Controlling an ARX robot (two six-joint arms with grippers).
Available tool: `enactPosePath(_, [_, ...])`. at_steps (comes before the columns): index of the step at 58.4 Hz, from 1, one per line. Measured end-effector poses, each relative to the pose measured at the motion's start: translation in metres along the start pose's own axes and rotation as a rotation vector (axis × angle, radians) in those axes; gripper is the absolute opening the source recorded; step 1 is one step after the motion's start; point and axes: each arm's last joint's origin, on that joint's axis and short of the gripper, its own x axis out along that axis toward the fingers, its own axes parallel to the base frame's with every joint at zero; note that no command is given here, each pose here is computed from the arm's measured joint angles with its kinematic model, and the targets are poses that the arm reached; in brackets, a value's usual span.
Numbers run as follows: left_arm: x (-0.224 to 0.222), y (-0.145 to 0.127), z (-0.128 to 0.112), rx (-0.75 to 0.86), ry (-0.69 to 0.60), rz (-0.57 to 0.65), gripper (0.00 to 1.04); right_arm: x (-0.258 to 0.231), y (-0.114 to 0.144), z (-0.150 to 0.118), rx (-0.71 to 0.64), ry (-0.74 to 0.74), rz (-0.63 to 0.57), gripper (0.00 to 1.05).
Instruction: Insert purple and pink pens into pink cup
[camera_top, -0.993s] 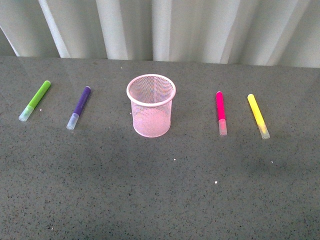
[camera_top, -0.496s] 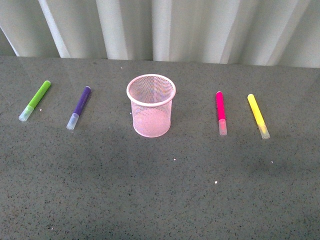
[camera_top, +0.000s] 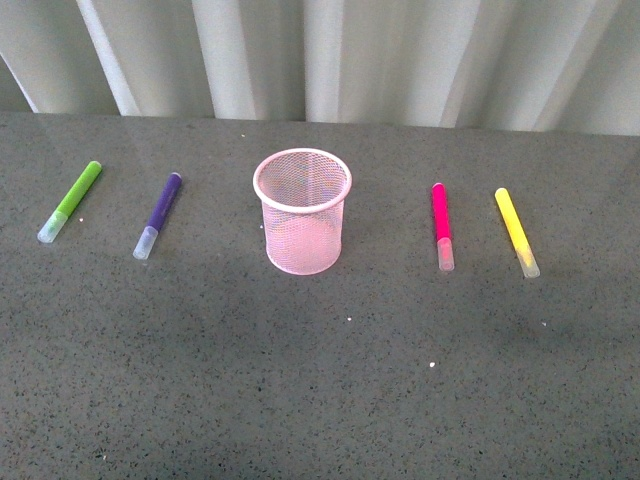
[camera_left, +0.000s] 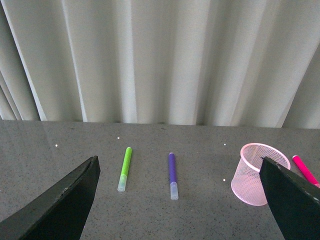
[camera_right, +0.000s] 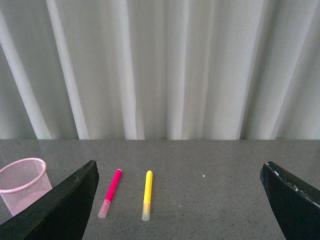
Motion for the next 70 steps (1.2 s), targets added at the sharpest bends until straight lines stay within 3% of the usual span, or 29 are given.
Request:
enactPosePath(53, [0.0,0.0,0.0,0.0,0.0,0.0,0.98,0.0,0.0,0.0,0.0,0.0,0.0,0.98])
enactPosePath(61, [0.008,-0.002,0.003,-0.201,0.307,0.023,0.98,0.0,0.0,0.0,0.0,0.0,0.0,0.98])
enactPosePath(70, [0.042,-0.005,0.024,-0.273,0.299,-0.04,0.98,0.0,0.0,0.0,0.0,0.0,0.0,0.98])
